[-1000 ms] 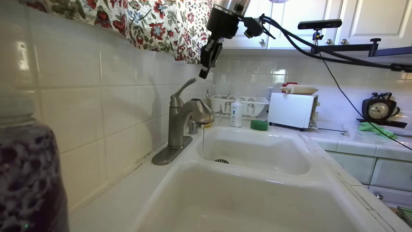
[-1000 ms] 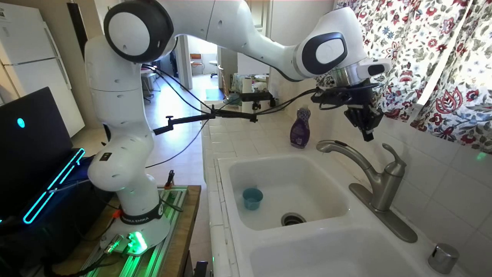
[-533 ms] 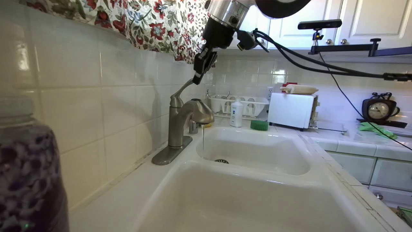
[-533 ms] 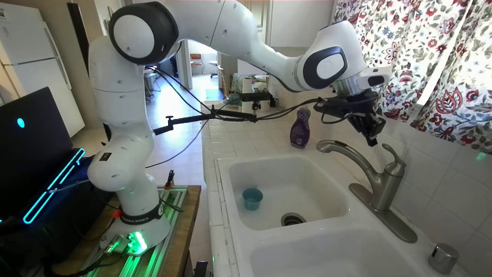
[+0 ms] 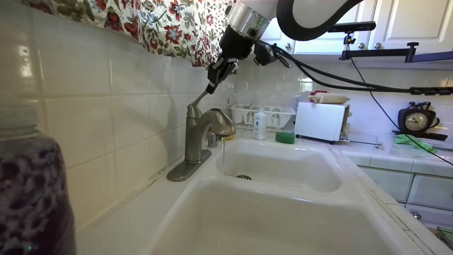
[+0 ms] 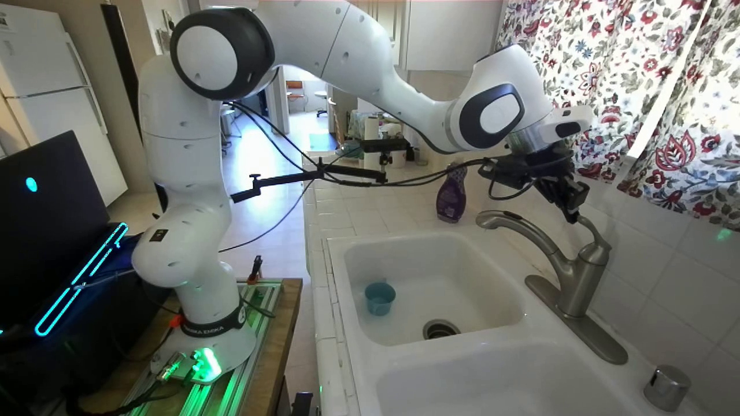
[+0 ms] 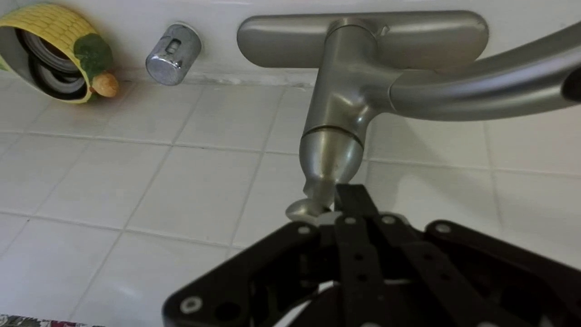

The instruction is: Open the tap

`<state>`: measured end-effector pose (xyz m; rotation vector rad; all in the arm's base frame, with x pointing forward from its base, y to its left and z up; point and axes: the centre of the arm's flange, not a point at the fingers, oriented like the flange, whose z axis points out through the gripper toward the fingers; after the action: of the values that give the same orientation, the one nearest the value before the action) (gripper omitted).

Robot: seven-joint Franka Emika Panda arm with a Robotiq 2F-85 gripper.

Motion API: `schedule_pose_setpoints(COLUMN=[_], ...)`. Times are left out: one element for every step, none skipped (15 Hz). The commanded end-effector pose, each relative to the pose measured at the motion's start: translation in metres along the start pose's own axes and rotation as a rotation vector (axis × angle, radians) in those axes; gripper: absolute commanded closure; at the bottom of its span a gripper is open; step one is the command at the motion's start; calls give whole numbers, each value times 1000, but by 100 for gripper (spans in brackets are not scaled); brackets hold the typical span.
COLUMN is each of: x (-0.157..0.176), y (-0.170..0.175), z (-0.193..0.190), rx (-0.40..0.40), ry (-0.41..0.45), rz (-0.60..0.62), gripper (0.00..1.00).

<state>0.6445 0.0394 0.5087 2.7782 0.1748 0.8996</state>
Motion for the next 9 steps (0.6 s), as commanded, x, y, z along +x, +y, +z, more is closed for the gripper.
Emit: schedule_pose_setpoints(x=[-5,-4,-4,-3,-3,-3,-2,-2,-1], y=[1,2,4,6,10,12,16,18,20], z=[4,4,3,3,4,4,5,6,6], rx=[-32,-41,-49,-56,-63,-69,-77,-81,-83], ry=[34,41,48,49,51,54,53,55,60], rz=[15,16,15,17,20,22,22,22,20], gripper=[100,100,100,100,100,100,100,100,100])
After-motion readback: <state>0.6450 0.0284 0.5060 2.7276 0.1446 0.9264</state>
